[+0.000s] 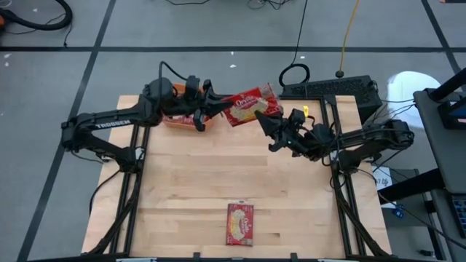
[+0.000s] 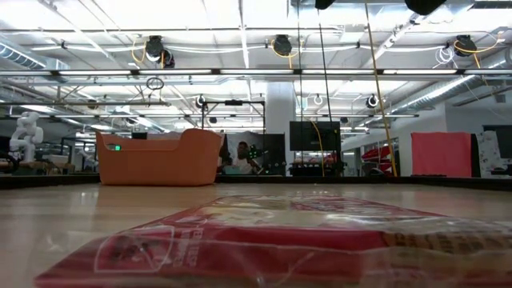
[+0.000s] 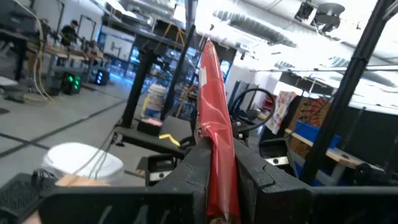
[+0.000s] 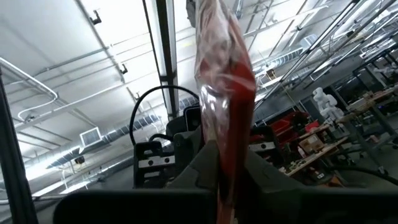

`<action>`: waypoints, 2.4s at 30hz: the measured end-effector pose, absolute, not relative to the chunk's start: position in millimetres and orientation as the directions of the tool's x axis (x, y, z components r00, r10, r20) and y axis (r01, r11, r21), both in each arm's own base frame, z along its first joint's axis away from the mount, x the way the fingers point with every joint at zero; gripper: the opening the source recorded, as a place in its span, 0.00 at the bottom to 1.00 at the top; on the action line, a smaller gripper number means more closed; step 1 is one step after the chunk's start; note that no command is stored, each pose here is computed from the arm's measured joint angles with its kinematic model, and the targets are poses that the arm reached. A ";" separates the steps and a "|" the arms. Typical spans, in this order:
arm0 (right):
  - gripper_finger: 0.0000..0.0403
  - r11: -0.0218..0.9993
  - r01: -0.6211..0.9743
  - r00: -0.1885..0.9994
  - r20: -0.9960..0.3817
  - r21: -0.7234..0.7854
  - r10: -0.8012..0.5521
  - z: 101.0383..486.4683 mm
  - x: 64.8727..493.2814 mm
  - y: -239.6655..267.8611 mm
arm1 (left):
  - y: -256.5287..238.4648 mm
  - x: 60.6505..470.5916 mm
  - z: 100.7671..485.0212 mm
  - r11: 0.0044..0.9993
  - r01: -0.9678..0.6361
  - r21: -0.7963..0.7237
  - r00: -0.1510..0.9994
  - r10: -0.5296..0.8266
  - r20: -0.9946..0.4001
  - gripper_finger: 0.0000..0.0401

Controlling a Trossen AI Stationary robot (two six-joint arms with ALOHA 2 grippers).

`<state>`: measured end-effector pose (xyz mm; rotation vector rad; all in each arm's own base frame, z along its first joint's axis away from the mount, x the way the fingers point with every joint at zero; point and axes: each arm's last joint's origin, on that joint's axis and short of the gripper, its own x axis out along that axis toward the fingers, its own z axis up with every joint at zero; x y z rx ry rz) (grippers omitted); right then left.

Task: Sort popcorn bags into baskets
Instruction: Stack the red popcorn bag on top of the red popcorn bag in the orange bin

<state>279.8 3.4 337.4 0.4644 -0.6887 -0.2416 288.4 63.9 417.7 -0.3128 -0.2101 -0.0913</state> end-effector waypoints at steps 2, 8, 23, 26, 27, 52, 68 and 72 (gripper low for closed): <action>0.02 0.871 0.063 0.752 0.551 0.486 -0.362 337.2 280.0 3.6 | 63.1 287.5 417.2 0.939 0.134 -0.316 0.976 -0.070 0.206 0.10; 0.04 0.868 0.059 0.759 0.542 0.494 -0.360 336.3 280.7 3.6 | 59.9 281.9 413.7 0.917 0.157 -0.366 0.985 -0.116 0.130 0.32; 0.03 0.726 0.024 0.923 0.263 0.687 -0.280 310.5 292.5 6.0 | 61.0 230.6 408.3 0.835 0.013 -0.550 0.981 -0.117 -0.154 0.75; 0.03 0.708 0.004 0.949 0.220 0.707 -0.226 305.9 294.0 8.3 | 62.7 231.9 400.9 0.815 -0.030 -0.579 0.970 -0.117 -0.215 0.72; 0.03 0.705 -0.009 0.956 0.213 0.710 -0.203 305.1 294.3 9.7 | 63.3 234.0 398.5 0.811 -0.038 -0.583 0.966 -0.119 -0.228 0.70; 0.04 0.673 0.006 0.980 0.130 0.739 -0.152 296.8 295.6 17.9 | 62.2 280.0 371.2 0.759 0.055 -0.649 0.925 -0.283 -0.253 0.37; 0.06 0.683 0.036 0.979 0.112 0.729 -0.171 295.1 295.7 17.1 | 59.6 286.6 363.8 0.752 0.046 -0.657 0.913 -0.299 -0.278 0.10; 0.17 0.678 0.058 0.973 0.111 0.733 -0.204 295.1 295.5 16.2 | 59.7 286.8 363.9 0.752 0.045 -0.658 0.914 -0.297 -0.277 0.15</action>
